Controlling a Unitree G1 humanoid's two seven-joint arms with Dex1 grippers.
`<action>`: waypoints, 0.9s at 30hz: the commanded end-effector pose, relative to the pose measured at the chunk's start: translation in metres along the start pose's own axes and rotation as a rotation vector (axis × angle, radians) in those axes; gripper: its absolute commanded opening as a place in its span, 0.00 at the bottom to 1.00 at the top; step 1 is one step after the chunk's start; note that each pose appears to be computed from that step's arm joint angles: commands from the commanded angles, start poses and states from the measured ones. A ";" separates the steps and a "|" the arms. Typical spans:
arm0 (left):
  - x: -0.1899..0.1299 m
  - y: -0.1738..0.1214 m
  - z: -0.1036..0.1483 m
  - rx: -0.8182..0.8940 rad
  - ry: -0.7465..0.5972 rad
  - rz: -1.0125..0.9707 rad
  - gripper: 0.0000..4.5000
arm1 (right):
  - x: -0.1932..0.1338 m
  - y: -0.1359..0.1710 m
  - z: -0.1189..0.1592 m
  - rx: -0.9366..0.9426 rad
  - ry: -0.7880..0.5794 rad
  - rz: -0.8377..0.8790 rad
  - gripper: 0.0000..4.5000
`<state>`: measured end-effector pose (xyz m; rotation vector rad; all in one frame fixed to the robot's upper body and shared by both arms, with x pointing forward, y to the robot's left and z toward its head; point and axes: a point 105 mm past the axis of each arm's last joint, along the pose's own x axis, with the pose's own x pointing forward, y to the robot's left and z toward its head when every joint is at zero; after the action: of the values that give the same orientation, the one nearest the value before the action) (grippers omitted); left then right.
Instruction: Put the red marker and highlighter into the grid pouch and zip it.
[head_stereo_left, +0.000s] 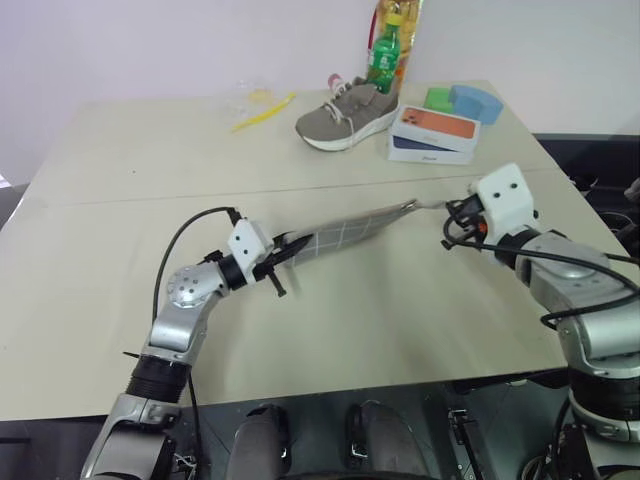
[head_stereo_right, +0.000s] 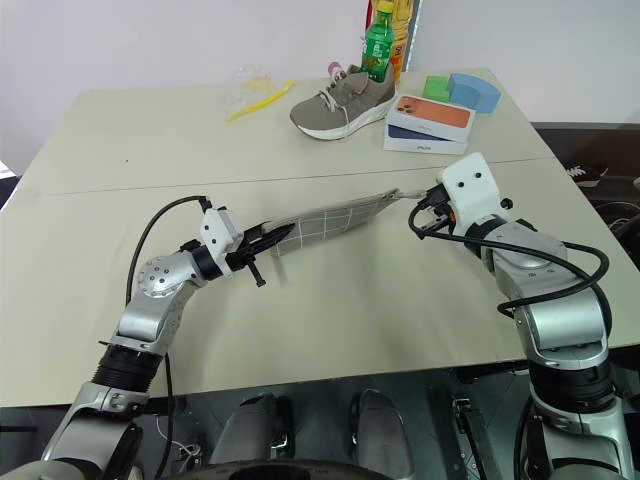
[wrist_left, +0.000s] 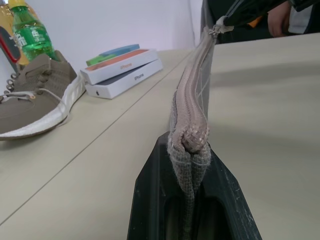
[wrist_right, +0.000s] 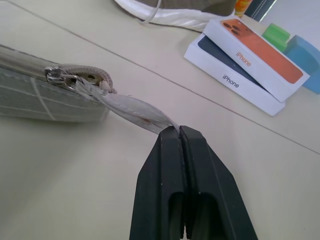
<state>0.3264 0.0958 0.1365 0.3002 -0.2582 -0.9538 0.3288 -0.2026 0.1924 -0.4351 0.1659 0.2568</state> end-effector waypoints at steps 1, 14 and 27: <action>-0.022 0.002 -0.028 -0.008 0.132 0.023 0.00 | -0.007 -0.024 0.001 -0.029 -0.001 -0.093 0.00; -0.043 -0.020 -0.042 -0.112 0.207 -0.036 0.24 | -0.018 0.029 -0.022 -0.083 0.075 0.243 0.30; -0.101 0.012 -0.065 -0.200 0.382 0.310 0.91 | -0.037 -0.001 -0.051 0.018 0.020 0.228 0.98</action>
<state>0.3005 0.1712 0.0731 0.2303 0.1144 -0.7037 0.2874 -0.2198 0.1508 -0.4291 0.2705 0.5165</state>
